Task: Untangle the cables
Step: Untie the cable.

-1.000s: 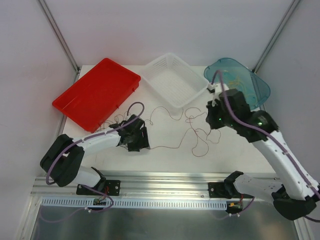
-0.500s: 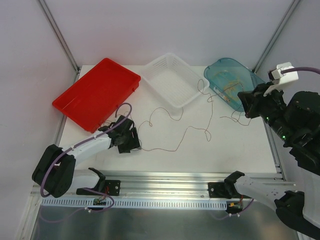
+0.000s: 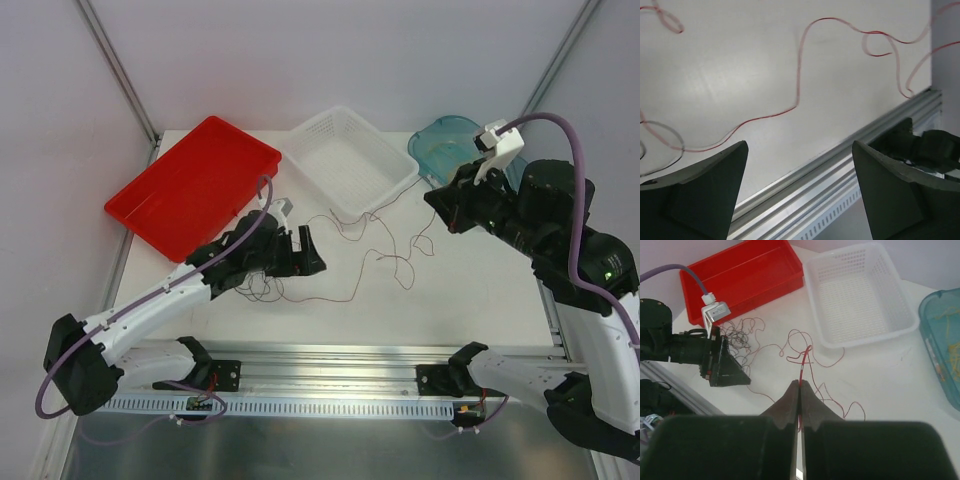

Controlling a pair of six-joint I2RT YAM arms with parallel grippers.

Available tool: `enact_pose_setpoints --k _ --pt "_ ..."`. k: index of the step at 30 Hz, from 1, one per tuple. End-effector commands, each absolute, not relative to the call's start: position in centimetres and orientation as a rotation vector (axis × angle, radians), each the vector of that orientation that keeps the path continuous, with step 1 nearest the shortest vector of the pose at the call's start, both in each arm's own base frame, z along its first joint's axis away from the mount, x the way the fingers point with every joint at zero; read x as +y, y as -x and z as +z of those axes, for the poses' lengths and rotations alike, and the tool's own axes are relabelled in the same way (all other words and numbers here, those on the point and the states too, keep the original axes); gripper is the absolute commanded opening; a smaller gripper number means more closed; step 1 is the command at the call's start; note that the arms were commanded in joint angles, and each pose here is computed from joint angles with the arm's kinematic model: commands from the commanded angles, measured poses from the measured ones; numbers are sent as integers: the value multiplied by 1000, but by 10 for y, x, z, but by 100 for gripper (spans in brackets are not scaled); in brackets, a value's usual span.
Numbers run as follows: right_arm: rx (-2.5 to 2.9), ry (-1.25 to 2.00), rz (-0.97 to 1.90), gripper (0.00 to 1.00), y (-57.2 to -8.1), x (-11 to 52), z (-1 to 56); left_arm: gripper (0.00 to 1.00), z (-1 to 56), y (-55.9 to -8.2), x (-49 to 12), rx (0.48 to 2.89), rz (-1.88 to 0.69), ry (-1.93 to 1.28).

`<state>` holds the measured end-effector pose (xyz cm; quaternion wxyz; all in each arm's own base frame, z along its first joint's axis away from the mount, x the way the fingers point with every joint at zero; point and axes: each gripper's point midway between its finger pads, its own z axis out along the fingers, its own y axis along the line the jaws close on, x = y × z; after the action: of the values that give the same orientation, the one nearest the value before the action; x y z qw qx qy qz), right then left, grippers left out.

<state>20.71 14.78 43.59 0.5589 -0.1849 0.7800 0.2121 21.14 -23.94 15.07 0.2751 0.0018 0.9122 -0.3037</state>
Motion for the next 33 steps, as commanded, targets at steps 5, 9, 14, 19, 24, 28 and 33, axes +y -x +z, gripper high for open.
enact_pose_setpoints --k 5,9,14,19,24,28,33 --pt "1737 450 742 1 -194 178 461 91 232 -219 -320 2105 -1119 -152" --pt "1720 440 810 1 -191 186 463 91 242 -222 -346 2028 -1167 -132" --pt "1715 392 890 1 -190 195 462 92 261 -232 -366 1887 -1226 -36" --pt "1751 385 927 1 -191 205 448 92 263 -243 -364 1837 -1176 46" --pt "1781 396 935 1 -188 209 436 92 254 -250 -347 1824 -1093 84" --pt "1772 375 963 1 -187 213 435 92 248 -251 -342 1825 -1085 126" --pt "1775 361 1012 1 -188 228 429 92 245 -258 -338 1816 -1070 191"
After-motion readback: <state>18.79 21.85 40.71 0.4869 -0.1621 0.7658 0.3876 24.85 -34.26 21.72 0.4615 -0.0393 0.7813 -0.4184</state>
